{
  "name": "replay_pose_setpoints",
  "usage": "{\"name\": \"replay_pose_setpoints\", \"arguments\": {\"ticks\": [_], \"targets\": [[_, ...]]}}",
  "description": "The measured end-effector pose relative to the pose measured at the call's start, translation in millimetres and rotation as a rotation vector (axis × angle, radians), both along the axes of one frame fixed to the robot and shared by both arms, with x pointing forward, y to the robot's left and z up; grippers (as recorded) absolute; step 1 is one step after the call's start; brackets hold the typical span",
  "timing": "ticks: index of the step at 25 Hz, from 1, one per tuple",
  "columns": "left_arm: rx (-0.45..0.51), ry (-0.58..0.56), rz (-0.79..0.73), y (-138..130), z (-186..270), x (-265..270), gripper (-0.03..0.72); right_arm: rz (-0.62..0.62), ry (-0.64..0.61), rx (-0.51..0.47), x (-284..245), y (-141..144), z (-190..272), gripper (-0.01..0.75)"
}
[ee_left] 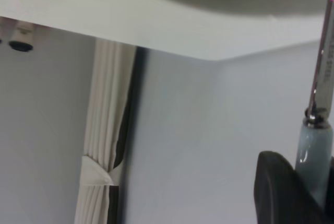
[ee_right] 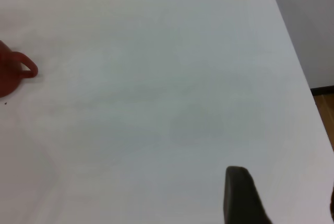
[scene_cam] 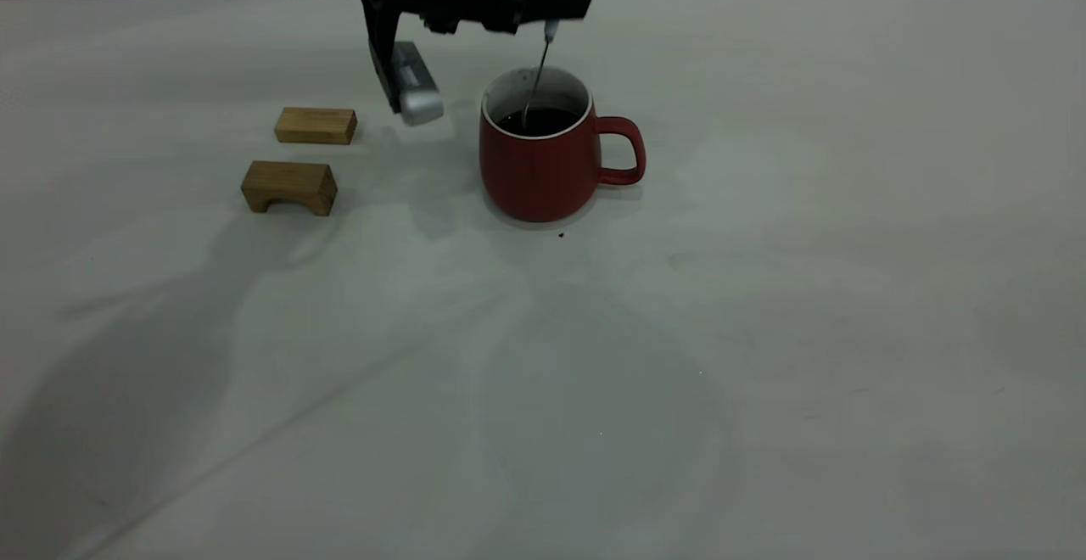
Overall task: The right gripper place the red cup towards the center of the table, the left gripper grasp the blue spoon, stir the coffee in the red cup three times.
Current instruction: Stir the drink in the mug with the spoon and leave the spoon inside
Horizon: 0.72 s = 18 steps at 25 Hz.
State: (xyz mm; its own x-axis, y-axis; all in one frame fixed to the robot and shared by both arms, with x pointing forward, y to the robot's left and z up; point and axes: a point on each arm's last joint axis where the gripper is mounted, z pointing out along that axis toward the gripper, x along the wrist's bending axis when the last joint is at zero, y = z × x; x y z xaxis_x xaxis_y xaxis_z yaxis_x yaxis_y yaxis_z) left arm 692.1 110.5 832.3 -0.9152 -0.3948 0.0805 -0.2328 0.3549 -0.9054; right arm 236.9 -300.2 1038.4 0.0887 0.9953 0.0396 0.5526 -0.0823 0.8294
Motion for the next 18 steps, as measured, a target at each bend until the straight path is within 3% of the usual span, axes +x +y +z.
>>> {"name": "replay_pose_setpoints", "arguments": {"ticks": [4,10,18], "targets": [[0.004,-0.03,-0.018,-17,-1,2,0.14,0.0,0.0,0.0,0,0,0,0.442],[-0.025,0.028,-0.11,-34,-7,-12,0.14,0.0,0.0,0.0,0,0,0,0.442],[0.027,0.076,-0.08,-7,-12,-5,0.14,0.0,0.0,0.0,0,0,0,0.442]]}}
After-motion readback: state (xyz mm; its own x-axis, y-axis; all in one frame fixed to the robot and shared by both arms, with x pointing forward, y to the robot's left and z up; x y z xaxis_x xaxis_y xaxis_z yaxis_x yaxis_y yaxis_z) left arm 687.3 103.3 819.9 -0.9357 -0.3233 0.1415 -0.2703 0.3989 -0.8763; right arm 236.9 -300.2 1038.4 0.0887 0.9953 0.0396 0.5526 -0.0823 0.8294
